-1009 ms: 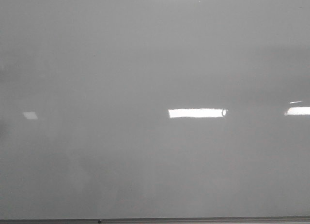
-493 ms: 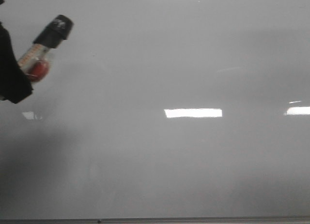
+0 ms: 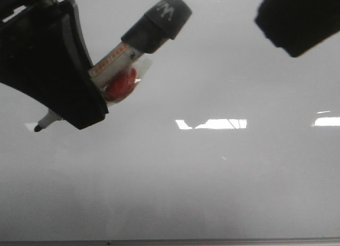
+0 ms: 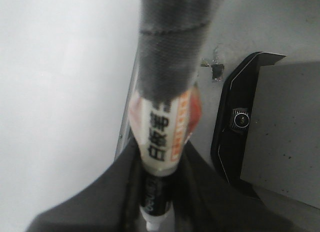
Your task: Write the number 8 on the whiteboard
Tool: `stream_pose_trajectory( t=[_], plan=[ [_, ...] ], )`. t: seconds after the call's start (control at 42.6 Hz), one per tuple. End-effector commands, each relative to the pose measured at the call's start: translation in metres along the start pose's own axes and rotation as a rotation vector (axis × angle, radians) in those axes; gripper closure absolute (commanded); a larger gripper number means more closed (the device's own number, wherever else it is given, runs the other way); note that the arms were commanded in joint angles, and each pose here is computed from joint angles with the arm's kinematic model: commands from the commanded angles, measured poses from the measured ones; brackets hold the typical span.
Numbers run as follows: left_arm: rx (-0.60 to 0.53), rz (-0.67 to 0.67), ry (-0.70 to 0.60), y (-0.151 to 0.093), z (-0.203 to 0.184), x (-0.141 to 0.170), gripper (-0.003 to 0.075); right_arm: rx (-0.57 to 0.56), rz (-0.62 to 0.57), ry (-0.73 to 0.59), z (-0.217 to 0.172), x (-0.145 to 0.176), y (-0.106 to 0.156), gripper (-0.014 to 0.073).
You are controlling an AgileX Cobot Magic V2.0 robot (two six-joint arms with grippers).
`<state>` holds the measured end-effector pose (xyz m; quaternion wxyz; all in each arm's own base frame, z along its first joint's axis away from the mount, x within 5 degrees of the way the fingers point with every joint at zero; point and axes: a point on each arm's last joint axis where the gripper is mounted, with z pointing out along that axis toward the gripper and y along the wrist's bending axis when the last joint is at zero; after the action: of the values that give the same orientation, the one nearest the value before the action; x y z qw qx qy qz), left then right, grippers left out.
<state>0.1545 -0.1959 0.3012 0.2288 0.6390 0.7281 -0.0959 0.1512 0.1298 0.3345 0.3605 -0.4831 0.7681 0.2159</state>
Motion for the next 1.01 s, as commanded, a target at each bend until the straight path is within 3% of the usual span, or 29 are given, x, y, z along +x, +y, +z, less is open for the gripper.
stream_pose_trajectory(
  t=[0.0, 0.235, 0.469, 0.54, 0.751, 0.844, 0.985],
  plan=[
    [-0.033, 0.041, -0.089, -0.002, -0.013, -0.013, 0.0741, -0.027, -0.099, -0.107, 0.001, -0.029, 0.005, 0.0079],
    [-0.034, 0.043, -0.093, -0.003, -0.013, -0.014, 0.0741, -0.138, -0.173, -0.098, 0.027, -0.058, 0.020, 0.0074],
    [-0.034, 0.043, -0.093, -0.003, -0.013, -0.014, 0.0741, -0.165, -0.170, -0.063, 0.050, -0.067, 0.016, 0.0092],
    [-0.034, 0.043, -0.093, -0.003, -0.013, -0.014, 0.0741, -0.173, -0.165, -0.048, 0.055, -0.066, 0.014, 0.0151],
    [-0.037, 0.043, -0.101, -0.003, -0.016, -0.014, 0.0741, -0.193, -0.168, -0.016, 0.057, -0.063, 0.014, 0.0550],
    [-0.041, 0.043, -0.107, -0.004, -0.018, -0.013, 0.0741, -0.197, -0.185, 0.010, 0.057, -0.061, 0.014, 0.0659],
    [-0.051, 0.046, -0.121, -0.004, -0.022, -0.013, 0.0697, -0.199, -0.185, 0.011, 0.057, -0.060, 0.014, 0.0656]
  ],
)
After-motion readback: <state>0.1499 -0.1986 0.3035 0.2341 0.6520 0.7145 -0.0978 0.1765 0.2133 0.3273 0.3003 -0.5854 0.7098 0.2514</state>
